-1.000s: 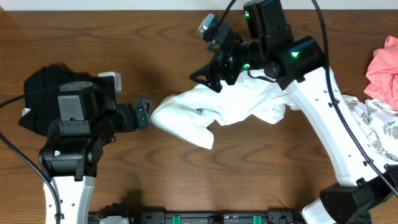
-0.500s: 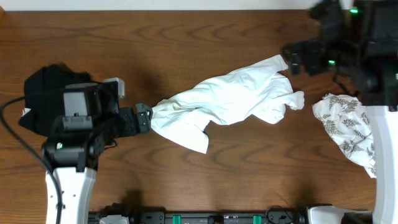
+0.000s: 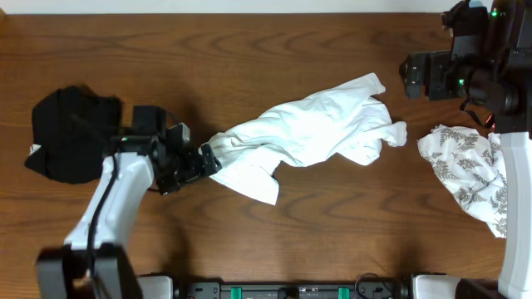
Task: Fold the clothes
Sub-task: 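Swing the T-shirt left toward the left gripper and grasp its end, then release with the right gripper and regrasp the T-shirt's other end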
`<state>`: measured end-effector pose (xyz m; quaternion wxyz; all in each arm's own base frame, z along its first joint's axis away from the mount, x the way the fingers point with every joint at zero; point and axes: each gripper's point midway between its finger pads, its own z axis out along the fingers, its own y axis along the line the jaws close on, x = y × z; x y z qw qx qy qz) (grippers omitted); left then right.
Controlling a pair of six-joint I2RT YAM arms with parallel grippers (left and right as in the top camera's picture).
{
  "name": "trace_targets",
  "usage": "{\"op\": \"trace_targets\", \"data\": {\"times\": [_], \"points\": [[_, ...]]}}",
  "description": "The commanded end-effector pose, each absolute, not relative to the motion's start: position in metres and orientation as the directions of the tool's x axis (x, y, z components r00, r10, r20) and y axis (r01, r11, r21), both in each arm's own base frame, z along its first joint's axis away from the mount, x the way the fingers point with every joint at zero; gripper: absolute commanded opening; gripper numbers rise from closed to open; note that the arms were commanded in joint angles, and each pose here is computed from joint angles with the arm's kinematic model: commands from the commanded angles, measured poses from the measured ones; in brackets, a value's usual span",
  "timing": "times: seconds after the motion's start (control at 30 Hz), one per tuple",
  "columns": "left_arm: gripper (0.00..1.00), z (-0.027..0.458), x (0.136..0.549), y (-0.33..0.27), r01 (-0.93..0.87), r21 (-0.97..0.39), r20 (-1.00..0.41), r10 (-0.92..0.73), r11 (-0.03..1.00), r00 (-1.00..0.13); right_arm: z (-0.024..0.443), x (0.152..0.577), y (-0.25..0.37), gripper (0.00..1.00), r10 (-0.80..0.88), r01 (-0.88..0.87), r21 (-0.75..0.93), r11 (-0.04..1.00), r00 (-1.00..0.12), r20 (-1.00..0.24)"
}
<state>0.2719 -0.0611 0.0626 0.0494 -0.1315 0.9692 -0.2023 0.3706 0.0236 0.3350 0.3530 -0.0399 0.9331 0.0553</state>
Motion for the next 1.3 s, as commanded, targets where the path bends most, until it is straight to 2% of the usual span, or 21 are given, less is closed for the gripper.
{"op": "trace_targets", "data": {"times": [0.0, 0.27, 0.53, 0.6, 0.67, 0.7, 0.8, 0.83, 1.07, 1.27], "points": [[0.98, 0.050, 0.279, -0.065, -0.237, -0.418, -0.024, -0.272, 0.877, -0.962, 0.331, 0.369, 0.021, 0.99, -0.015, -0.089, 0.081, 0.993, -0.761, -0.648], [0.98, 0.019, 0.286, -0.067, -0.259, -0.420, 0.033, -0.270, 0.870, -0.962, 0.330, 0.368, 0.021, 0.99, -0.015, -0.089, 0.082, 0.993, -0.765, -0.644], [0.99, 0.006, 0.294, -0.085, -0.258, -0.517, 0.073, -0.258, 0.816, -0.963, 0.329, 0.368, 0.021, 0.99, -0.015, -0.089, 0.082, 0.993, -0.766, -0.643], [0.92, 0.007, 0.295, -0.086, -0.257, -0.521, 0.073, -0.258, 0.814, -0.963, 0.329, 0.368, 0.021, 0.99, -0.015, -0.089, 0.082, 0.993, -0.767, -0.642], [0.71, 0.008, 0.295, -0.087, -0.256, -0.530, 0.075, -0.256, 0.809, -0.964, 0.329, 0.367, 0.021, 0.99, -0.015, -0.089, 0.082, 0.993, -0.768, -0.640], [0.52, 0.008, 0.295, -0.088, -0.255, -0.536, 0.077, -0.255, 0.805, -0.964, 0.329, 0.367, 0.021, 0.99, -0.015, -0.089, 0.082, 0.993, -0.768, -0.640], [0.12, 0.009, 0.293, -0.090, -0.267, -0.540, 0.091, -0.260, 0.798, -0.961, 0.329, 0.367, 0.021, 0.99, -0.015, -0.089, 0.082, 0.993, -0.768, -0.640], [0.06, 0.009, 0.292, -0.090, -0.276, -0.538, 0.098, -0.266, 0.796, -0.959, 0.329, 0.367, 0.021, 0.99, -0.015, -0.089, 0.082, 0.993, -0.768, -0.640], [0.06, 0.030, 0.294, -0.089, -0.254, -0.553, 0.060, -0.266, 0.794, -0.962, 0.328, 0.367, 0.017, 0.97, -0.013, -0.074, 0.069, 0.995, -0.771, -0.636], [0.06, 0.105, 0.312, -0.089, -0.107, -0.595, -0.188, -0.267, 0.797, -0.945, 0.314, 0.349, -0.010, 0.96, 0.075, 0.068, 0.035, 0.997, -0.824, -0.562]]}}
